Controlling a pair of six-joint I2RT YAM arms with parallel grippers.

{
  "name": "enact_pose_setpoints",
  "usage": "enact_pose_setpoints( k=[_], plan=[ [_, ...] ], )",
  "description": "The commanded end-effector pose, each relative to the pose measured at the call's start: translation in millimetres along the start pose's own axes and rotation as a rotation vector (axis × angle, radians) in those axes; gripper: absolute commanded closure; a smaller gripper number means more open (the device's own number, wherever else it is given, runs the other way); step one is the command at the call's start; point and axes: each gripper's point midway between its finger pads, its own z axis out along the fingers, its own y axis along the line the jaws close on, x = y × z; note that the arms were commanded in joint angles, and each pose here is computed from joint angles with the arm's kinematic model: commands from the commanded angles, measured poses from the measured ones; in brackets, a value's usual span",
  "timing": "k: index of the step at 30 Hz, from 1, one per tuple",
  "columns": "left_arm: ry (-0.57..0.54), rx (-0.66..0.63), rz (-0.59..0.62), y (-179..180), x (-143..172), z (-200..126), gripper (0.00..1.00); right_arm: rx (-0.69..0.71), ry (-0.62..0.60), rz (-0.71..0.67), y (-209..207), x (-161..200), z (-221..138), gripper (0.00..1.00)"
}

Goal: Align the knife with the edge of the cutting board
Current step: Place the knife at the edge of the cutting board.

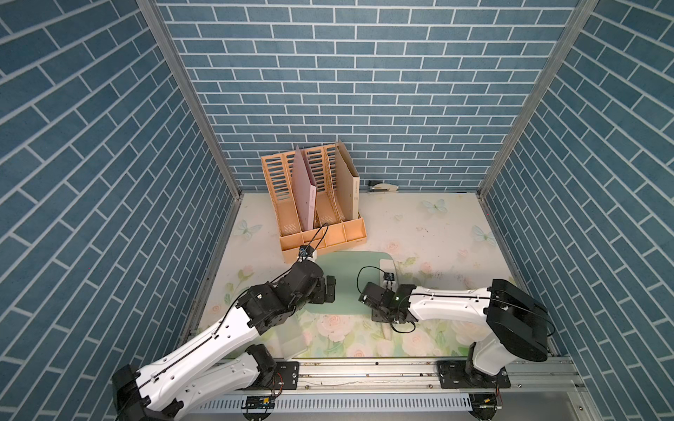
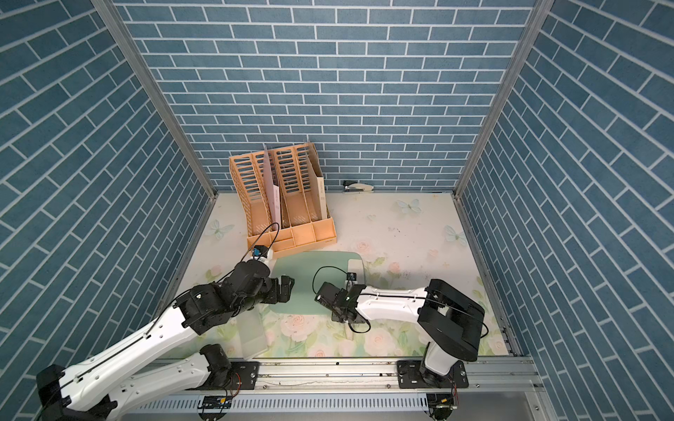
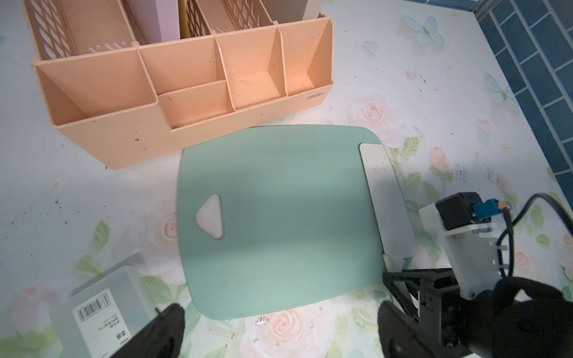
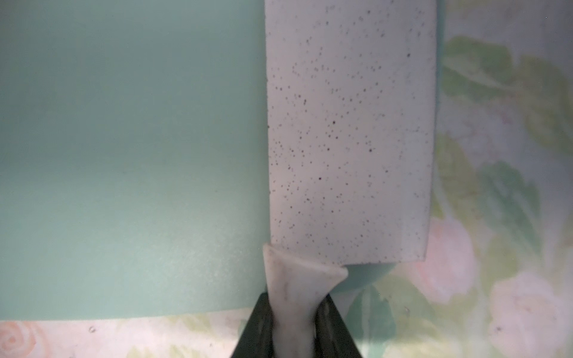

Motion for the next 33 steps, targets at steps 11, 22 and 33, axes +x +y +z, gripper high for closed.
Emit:
enact_pose_setpoints(
  k=[11, 22, 33],
  plan=[
    [0.002, -0.025, 0.007, 7.2, 3.4, 2.2, 0.00, 0.056, 0.022, -0.011, -13.7, 3.2, 1.1, 1.00],
    [0.005, -0.031, 0.008, 7.9, 4.0, 3.6, 0.00, 0.047, 0.030, -0.011, -14.5, 6.2, 3.2, 1.00],
    [0.002, -0.030, 0.006, 7.7, 3.4, 3.1, 0.00, 0.052, 0.037, -0.013, -17.7, 8.9, 5.3, 1.00]
  ],
)
